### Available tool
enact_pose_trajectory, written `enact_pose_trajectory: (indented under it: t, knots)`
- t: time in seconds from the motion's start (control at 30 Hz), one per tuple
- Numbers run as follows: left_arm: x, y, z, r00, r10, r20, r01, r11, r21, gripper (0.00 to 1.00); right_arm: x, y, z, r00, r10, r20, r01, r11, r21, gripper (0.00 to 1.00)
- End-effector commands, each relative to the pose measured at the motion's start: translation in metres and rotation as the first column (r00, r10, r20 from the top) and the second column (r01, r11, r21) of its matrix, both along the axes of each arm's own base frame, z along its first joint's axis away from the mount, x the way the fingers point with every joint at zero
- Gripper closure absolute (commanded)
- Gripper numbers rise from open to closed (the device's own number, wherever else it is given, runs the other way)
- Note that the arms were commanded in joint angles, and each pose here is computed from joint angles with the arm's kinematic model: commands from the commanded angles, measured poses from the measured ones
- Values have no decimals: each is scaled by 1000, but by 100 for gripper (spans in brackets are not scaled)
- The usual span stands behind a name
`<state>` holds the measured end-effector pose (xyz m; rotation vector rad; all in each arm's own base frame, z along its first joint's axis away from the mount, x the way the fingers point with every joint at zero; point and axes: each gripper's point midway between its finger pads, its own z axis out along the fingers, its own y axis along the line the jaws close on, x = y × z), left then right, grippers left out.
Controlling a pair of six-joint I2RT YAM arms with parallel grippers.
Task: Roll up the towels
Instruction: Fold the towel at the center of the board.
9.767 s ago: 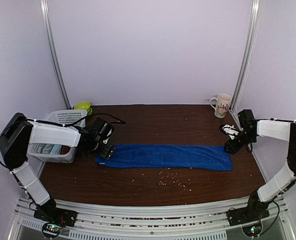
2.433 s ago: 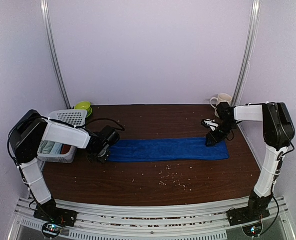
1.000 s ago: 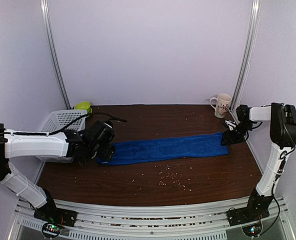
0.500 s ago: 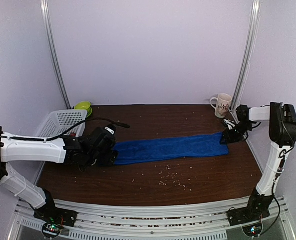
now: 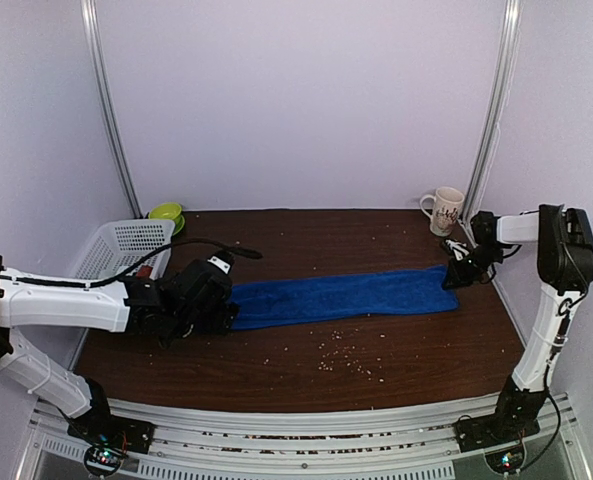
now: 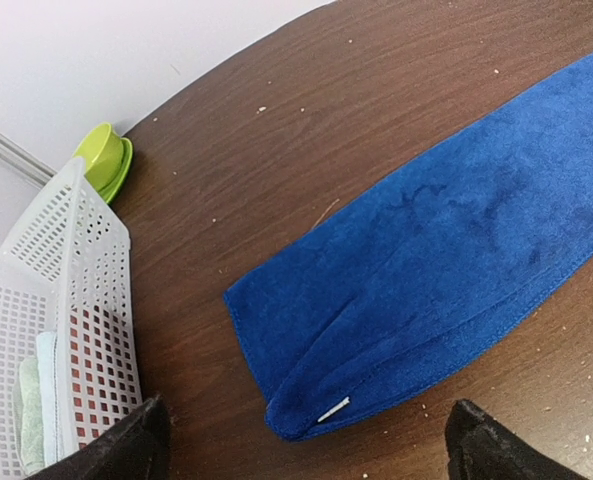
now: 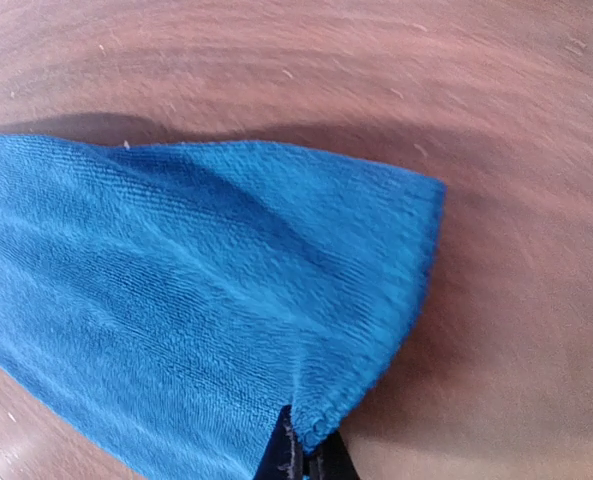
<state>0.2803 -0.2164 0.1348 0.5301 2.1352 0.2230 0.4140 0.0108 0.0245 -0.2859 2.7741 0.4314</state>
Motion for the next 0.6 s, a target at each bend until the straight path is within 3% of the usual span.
enact_pose_trajectory:
  t: [0.0, 0.27, 0.33, 0.57]
  knots:
    - [3, -1, 3, 999, 27, 27, -27, 1000, -14, 2, 0, -46, 47, 990, -101, 96, 112, 986, -119, 100]
    - [-2, 3, -3, 1000, 25, 15, -25, 1000, -17, 2, 2, -126, 109, 954, -218, 205, 255, 950, -180, 100]
    - [-2, 3, -4, 1000, 23, 13, -22, 999, -23, 2, -2, -111, 113, 960, -186, 209, 221, 962, -158, 100]
    - [-2, -1, -12, 1000, 19, -3, -20, 1000, -24, 2, -5, 35, 129, 968, 114, 223, -101, 992, -72, 100]
